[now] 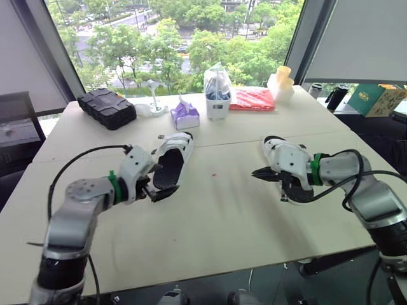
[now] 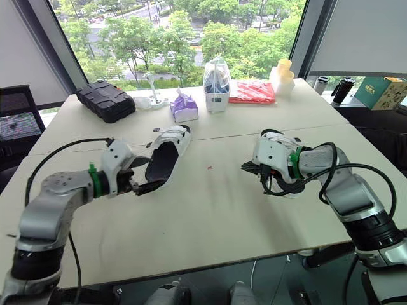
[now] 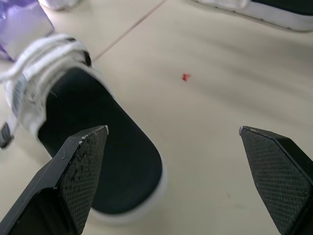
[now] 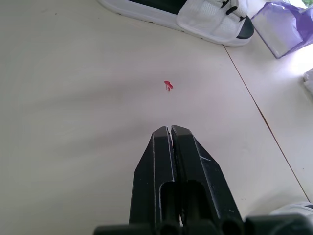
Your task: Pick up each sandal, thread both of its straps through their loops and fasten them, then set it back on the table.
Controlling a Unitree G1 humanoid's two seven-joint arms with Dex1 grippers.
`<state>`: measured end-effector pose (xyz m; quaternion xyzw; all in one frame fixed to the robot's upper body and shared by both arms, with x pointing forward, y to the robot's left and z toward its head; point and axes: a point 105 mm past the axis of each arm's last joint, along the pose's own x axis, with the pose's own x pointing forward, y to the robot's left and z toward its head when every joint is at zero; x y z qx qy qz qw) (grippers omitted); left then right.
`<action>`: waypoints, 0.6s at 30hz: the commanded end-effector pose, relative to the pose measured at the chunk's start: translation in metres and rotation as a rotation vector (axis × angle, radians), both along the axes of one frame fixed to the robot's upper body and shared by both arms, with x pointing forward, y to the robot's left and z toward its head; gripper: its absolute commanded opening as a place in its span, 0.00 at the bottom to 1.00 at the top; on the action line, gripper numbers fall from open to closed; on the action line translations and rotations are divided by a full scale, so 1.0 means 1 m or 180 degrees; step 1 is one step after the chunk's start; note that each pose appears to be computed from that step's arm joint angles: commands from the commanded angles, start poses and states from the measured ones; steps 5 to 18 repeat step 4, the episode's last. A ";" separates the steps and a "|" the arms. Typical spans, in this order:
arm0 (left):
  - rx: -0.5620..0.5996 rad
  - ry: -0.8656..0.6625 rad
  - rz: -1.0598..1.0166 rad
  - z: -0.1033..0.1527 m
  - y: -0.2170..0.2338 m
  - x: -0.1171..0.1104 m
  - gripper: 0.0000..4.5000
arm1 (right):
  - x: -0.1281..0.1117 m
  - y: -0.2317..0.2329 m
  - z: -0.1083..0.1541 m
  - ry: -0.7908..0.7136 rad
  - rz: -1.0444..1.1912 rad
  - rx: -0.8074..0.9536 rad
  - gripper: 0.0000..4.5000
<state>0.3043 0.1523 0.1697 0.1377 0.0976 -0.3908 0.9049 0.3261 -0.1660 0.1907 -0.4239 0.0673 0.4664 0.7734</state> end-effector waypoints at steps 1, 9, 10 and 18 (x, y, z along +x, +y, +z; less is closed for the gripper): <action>-0.0194 -0.0273 -0.0094 0.013 0.001 -0.010 1.00 | 0.002 -0.016 0.014 -0.0161 -0.0110 -0.0050 0.00; -0.0251 -0.0104 -0.0186 0.007 0.008 -0.023 1.00 | 0.000 -0.021 0.016 -0.0165 -0.0156 -0.0060 0.00; -0.0251 -0.0104 -0.0186 0.007 0.008 -0.023 1.00 | 0.000 -0.021 0.016 -0.0165 -0.0156 -0.0060 0.00; -0.0251 -0.0104 -0.0186 0.007 0.008 -0.023 1.00 | 0.000 -0.021 0.016 -0.0165 -0.0156 -0.0060 0.00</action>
